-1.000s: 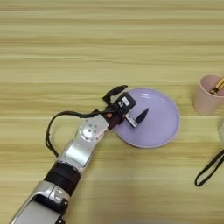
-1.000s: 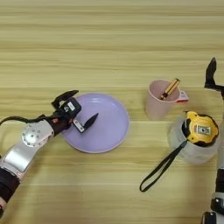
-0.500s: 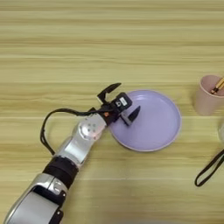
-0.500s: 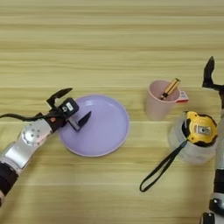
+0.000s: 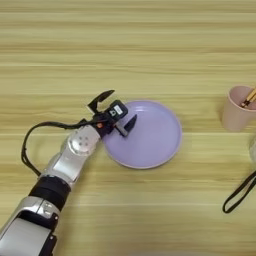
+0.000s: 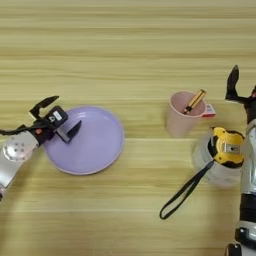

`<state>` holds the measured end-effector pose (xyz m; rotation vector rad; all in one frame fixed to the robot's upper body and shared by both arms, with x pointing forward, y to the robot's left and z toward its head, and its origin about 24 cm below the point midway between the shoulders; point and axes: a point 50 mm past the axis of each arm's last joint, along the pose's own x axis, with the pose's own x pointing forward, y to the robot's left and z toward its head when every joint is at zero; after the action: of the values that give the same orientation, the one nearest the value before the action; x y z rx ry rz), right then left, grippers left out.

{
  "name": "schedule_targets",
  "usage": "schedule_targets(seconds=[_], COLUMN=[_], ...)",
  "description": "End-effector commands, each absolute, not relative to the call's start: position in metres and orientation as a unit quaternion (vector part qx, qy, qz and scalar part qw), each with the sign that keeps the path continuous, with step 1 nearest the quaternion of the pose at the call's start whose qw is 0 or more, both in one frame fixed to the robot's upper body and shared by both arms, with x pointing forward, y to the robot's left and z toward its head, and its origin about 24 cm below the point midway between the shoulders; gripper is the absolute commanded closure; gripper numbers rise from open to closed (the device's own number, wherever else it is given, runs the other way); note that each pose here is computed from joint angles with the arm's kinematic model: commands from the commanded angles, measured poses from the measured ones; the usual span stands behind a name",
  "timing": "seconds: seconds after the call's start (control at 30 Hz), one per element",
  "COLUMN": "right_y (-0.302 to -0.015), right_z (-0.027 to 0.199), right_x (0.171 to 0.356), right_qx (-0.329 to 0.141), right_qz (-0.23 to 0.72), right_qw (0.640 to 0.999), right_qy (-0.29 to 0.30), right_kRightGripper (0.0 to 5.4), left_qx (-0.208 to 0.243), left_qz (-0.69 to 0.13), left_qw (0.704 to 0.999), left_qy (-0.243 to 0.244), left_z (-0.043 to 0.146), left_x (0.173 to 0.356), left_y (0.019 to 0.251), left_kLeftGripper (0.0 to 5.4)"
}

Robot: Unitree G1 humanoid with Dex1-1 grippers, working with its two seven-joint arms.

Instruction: Move the objects on the table

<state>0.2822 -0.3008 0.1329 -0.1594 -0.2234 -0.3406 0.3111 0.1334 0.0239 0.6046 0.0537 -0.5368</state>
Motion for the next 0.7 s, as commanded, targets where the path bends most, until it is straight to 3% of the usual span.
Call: schedule_targets(seconds=[0.03,0.2,0.33,0.47,0.7], right_y=[-0.297,-0.296,-0.294,-0.293,-0.288], right_z=[0.134,0.134,0.134,0.135,0.141], right_x=[0.282,0.282,0.281,0.28,0.273], right_qx=[-0.08,-0.081,-0.082,-0.082,-0.088], right_qz=[-0.169,-0.167,-0.165,-0.165,-0.16], right_qw=[0.976,0.976,0.976,0.976,0.975], right_qy=[-0.11,-0.111,-0.113,-0.115,-0.127], right_kRightGripper=[0.02,0.02,0.02,0.02,0.02], left_qx=[0.291,0.25,0.147,0.086,0.031], left_qz=[-0.243,-0.235,-0.241,-0.239,-0.219], left_qw=[0.924,0.939,0.959,0.966,0.966], left_qy=[0.041,0.022,-0.002,-0.035,-0.13], left_z=[0.023,0.03,0.041,0.051,0.074], left_x=[0.312,0.314,0.316,0.317,0.32], left_y=[0.149,0.149,0.137,0.132,0.132], left_kLeftGripper=[0.0,0.0,0.0,0.0,0.0])
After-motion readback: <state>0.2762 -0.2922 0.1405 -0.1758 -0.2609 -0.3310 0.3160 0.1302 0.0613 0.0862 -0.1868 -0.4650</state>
